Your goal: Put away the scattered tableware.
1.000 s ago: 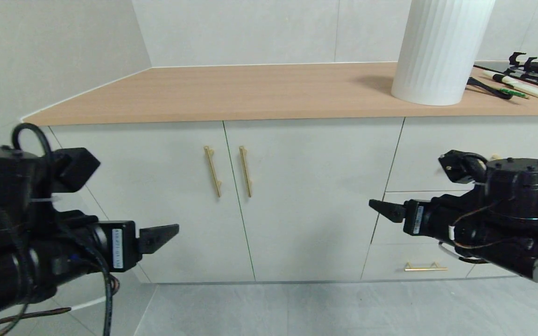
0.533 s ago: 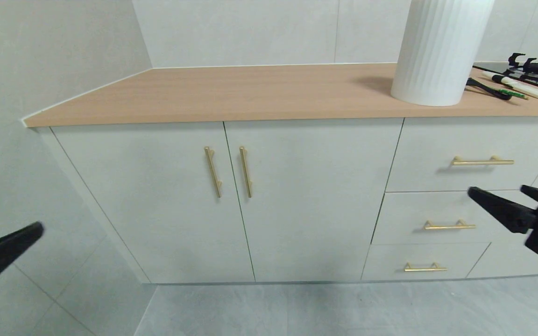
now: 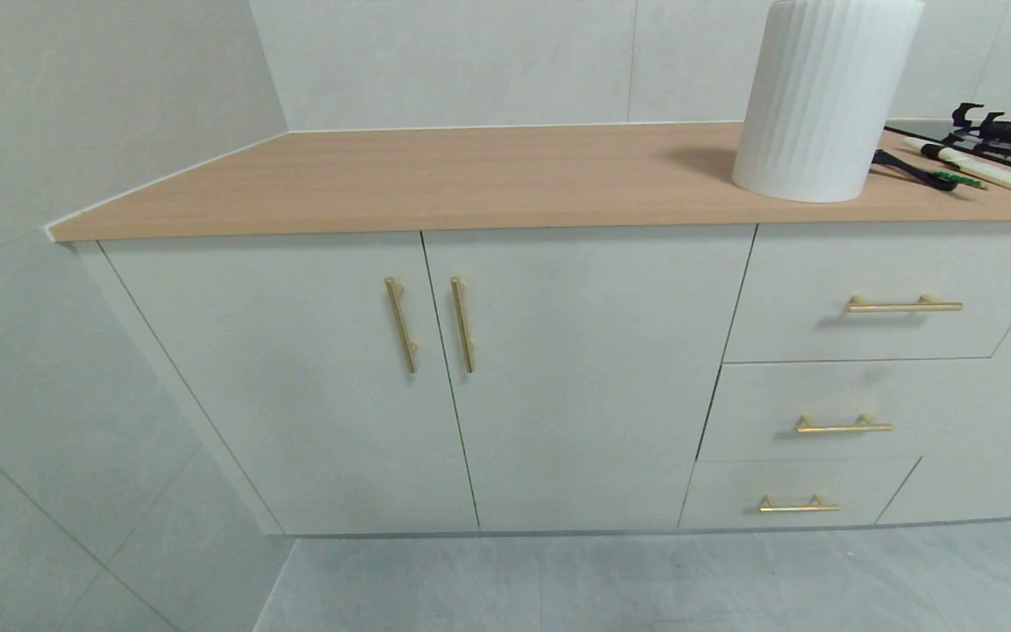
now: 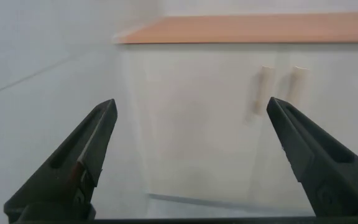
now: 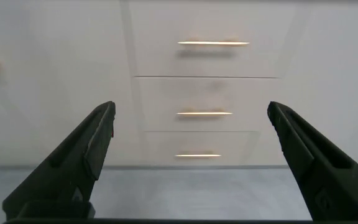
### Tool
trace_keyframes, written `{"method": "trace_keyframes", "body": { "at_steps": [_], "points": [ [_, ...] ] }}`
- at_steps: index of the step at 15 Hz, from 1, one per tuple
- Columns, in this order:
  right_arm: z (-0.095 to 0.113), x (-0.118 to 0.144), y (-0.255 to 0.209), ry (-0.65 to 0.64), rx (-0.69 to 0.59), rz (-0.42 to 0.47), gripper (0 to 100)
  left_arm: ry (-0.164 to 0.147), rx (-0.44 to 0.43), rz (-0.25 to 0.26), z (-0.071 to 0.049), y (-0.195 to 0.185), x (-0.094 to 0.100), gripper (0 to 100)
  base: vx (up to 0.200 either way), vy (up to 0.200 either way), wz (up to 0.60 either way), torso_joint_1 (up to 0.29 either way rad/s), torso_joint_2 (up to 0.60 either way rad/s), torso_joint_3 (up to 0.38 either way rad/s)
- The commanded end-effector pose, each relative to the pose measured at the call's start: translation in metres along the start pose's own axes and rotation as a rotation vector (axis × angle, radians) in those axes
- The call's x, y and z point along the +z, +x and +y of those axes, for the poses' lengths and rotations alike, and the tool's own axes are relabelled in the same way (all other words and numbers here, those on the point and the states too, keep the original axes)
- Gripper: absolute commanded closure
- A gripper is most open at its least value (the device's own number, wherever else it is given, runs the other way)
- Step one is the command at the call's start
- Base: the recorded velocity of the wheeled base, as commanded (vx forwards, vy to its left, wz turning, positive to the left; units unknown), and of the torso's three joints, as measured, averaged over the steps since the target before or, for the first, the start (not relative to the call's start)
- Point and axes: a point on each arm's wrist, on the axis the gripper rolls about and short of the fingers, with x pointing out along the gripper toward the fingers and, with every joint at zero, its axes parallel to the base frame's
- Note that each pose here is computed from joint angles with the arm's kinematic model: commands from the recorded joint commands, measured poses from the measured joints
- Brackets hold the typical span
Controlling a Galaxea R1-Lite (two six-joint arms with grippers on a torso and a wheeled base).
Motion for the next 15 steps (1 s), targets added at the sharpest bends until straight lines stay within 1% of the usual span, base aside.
{"method": "trace_keyframes", "body": {
  "at_steps": [1, 2, 3, 4, 5, 7, 8, 9, 10, 11, 12, 13, 14, 15],
  "points": [
    [0.000, -0.019, -0.056, -0.045, -0.172, -0.165, 0, -0.002, 0.088, -0.037, 0.002, -0.014, -0.013, 0, 0.000, 0.000, 0.00, 0.000, 0.00, 0.000],
    [0.001, -0.024, -0.062, -0.048, -0.190, -0.169, 0, 0.016, 0.138, -0.037, -0.001, -0.016, -0.016, 0, 0.000, 0.000, 0.00, 0.000, 0.00, 0.000],
    [0.000, -0.024, -0.062, -0.040, -0.211, -0.169, 0, 0.030, 0.148, -0.058, -0.003, -0.023, -0.021, 0, 0.000, 0.000, 0.00, 0.000, 0.00, 0.000],
    [-0.001, -0.024, -0.062, -0.029, -0.239, -0.167, 0, 0.039, 0.115, -0.070, -0.005, -0.028, -0.030, 0, 0.000, 0.000, 0.00, 0.000, 0.00, 0.000],
    [0.000, -0.030, -0.058, -0.017, -0.216, -0.145, 0, 0.036, 0.114, -0.041, -0.006, -0.025, -0.039, 0, 0.000, 0.000, 0.00, 0.000, 0.00, 0.000],
    [0.006, -0.062, -0.037, 0.001, -0.090, -0.064, 0, 0.052, 0.122, 0.025, -0.009, -0.014, -0.065, 0, 0.000, 0.000, 0.00, 0.000, 0.00, 0.000],
    [0.008, -0.077, -0.026, 0.014, -0.038, -0.074, 0, 0.068, 0.108, 0.058, -0.012, -0.007, -0.088, 0, 0.000, 0.000, 0.00, 0.000, 0.00, 0.000],
    [0.010, -0.087, -0.019, 0.013, -0.006, -0.107, 0, 0.102, 0.082, 0.070, -0.014, -0.001, -0.110, 0, 0.000, 0.000, 0.00, 0.000, 0.00, 0.000],
    [0.012, -0.098, -0.014, 0.007, 0.029, -0.134, 0, 0.103, 0.042, 0.067, -0.016, 0.000, -0.116, 0, 0.000, 0.000, 0.00, 0.000, 0.00, 0.000],
    [0.013, -0.101, -0.013, 0.006, 0.057, -0.123, 0, 0.069, 0.008, 0.089, -0.016, 0.000, -0.118, 0, 0.000, 0.000, 0.00, 0.000, 0.00, 0.000],
    [0.013, -0.104, -0.013, 0.007, 0.061, -0.091, 0, 0.062, -0.004, 0.114, -0.017, 0.000, -0.121, 0, 0.000, 0.000, 0.00, 0.000, 0.00, 0.000],
    [0.013, -0.108, -0.012, 0.005, 0.063, -0.048, 0, 0.072, -0.027, 0.172, -0.017, -0.001, -0.127, 0, 0.000, 0.000, 0.00, 0.000, 0.00, 0.000],
    [0.014, -0.117, -0.012, 0.001, 0.066, 0.036, 0, 0.059, -0.059, 0.180, -0.018, -0.002, -0.128, 0, 0.000, 0.000, 0.00, 0.000, 0.00, 0.000],
    [0.014, -0.117, -0.012, 0.007, 0.066, 0.041, 0, 0.042, -0.077, 0.180, -0.018, -0.002, -0.128, 0, 0.000, 0.000, 0.00, 0.000, 0.00, 0.000]
  ]
}}
